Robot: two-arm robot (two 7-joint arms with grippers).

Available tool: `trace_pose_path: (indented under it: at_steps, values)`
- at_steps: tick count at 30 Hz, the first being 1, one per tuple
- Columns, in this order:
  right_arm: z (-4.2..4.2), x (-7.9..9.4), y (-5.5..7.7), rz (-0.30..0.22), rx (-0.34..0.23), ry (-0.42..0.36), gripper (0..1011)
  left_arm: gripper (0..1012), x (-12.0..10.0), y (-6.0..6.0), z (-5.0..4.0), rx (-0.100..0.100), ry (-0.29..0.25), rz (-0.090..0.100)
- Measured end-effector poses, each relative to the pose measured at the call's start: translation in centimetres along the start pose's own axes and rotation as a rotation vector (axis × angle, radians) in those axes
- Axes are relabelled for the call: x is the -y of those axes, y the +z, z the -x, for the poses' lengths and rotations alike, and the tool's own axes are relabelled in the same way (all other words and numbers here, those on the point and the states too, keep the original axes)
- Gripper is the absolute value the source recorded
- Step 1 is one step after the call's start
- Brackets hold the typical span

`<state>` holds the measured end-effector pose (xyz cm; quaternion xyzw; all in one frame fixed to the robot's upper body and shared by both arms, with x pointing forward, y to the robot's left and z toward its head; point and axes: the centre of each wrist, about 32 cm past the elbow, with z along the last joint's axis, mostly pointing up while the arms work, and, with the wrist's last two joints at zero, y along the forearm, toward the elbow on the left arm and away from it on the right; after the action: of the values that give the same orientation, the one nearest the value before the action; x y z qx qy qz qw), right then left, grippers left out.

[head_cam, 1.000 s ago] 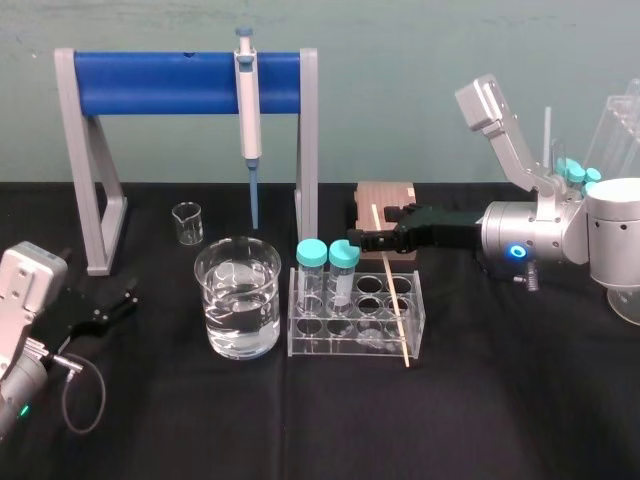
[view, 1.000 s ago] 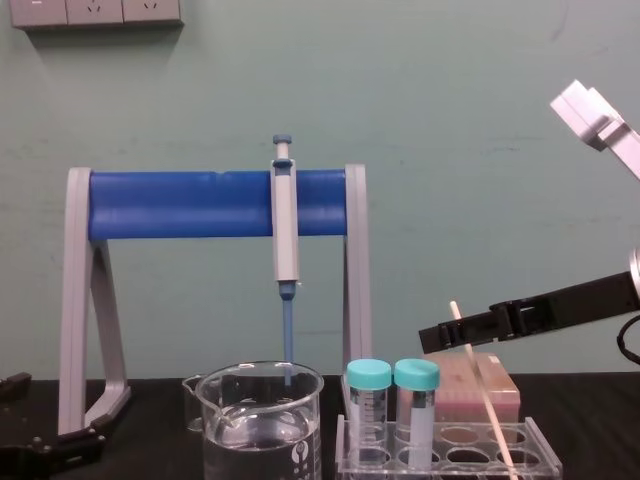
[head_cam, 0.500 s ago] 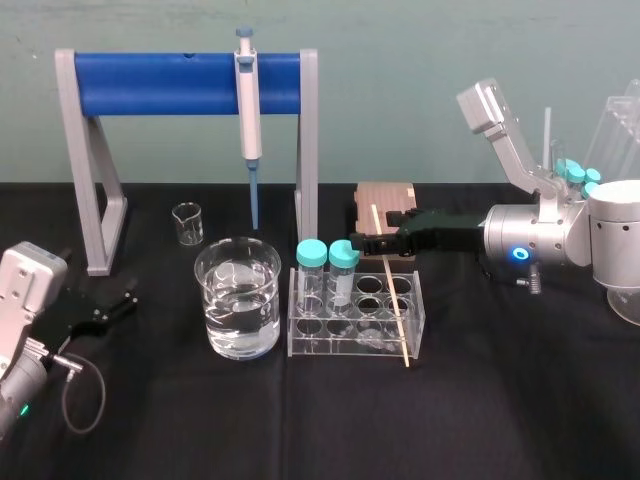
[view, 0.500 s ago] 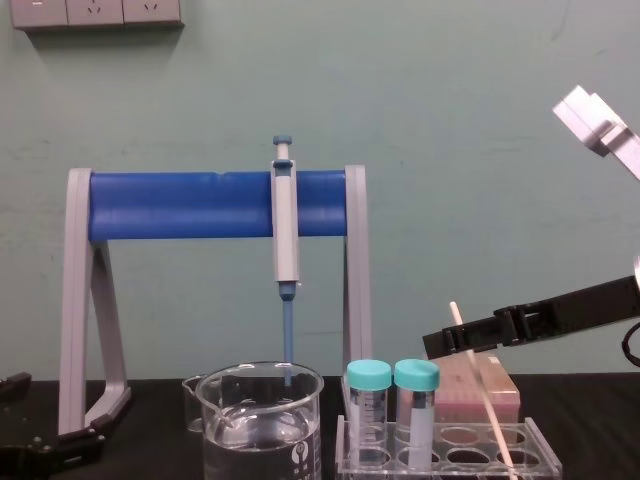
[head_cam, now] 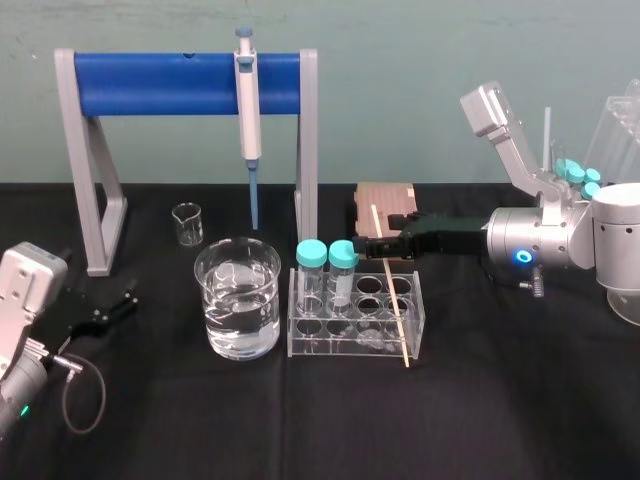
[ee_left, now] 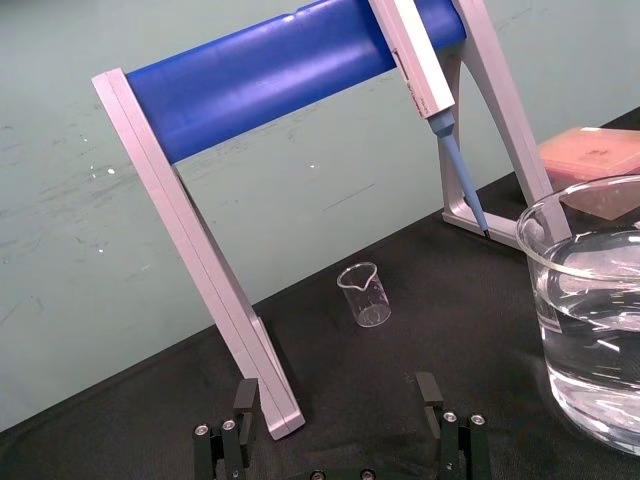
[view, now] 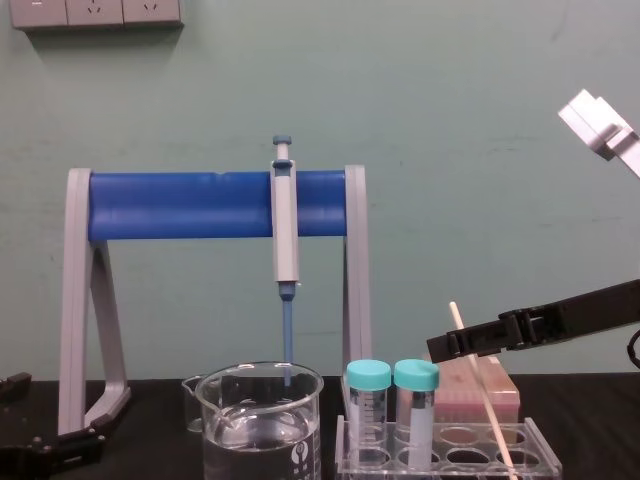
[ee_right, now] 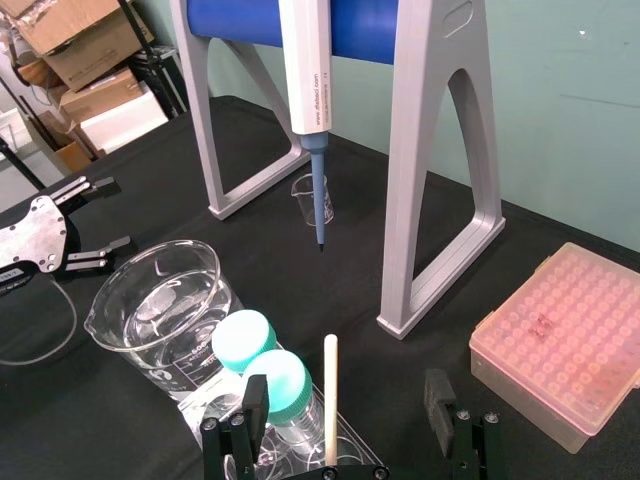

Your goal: Hold the thermometer with one hand and immerse one end into the beaker, then reinsert it into the test tube rack.

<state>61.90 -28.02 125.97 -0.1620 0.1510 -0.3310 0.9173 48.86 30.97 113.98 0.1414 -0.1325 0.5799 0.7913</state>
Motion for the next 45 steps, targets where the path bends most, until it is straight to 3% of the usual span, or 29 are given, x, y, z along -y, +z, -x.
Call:
trace_pose_path:
  at_steps: [9, 15, 30, 41, 45]
  values:
    - [0.0, 0.01, 0.01, 0.0, 0.0, 0.0, 1003, 1004, 0.0, 0.0, 0.0, 0.0, 0.0, 0.0]
    - [0.02, 0.0, 0.01, 0.0, 0.001, 0.0, 920, 1004, 0.0, 0.0, 0.0, 0.0, 0.0, 0.0]
    - [0.04, 0.0, 0.03, -0.001, 0.002, 0.0, 481, 1004, 0.0, 0.0, 0.0, 0.0, 0.0, 0.0]
    - [0.04, 0.0, 0.03, -0.001, 0.002, -0.001, 96, 1004, 0.0, 0.0, 0.0, 0.0, 0.0, 0.0]
    - [0.05, 0.0, 0.01, -0.002, 0.002, -0.001, 54, 1004, 0.0, 0.0, 0.0, 0.0, 0.0, 0.0]
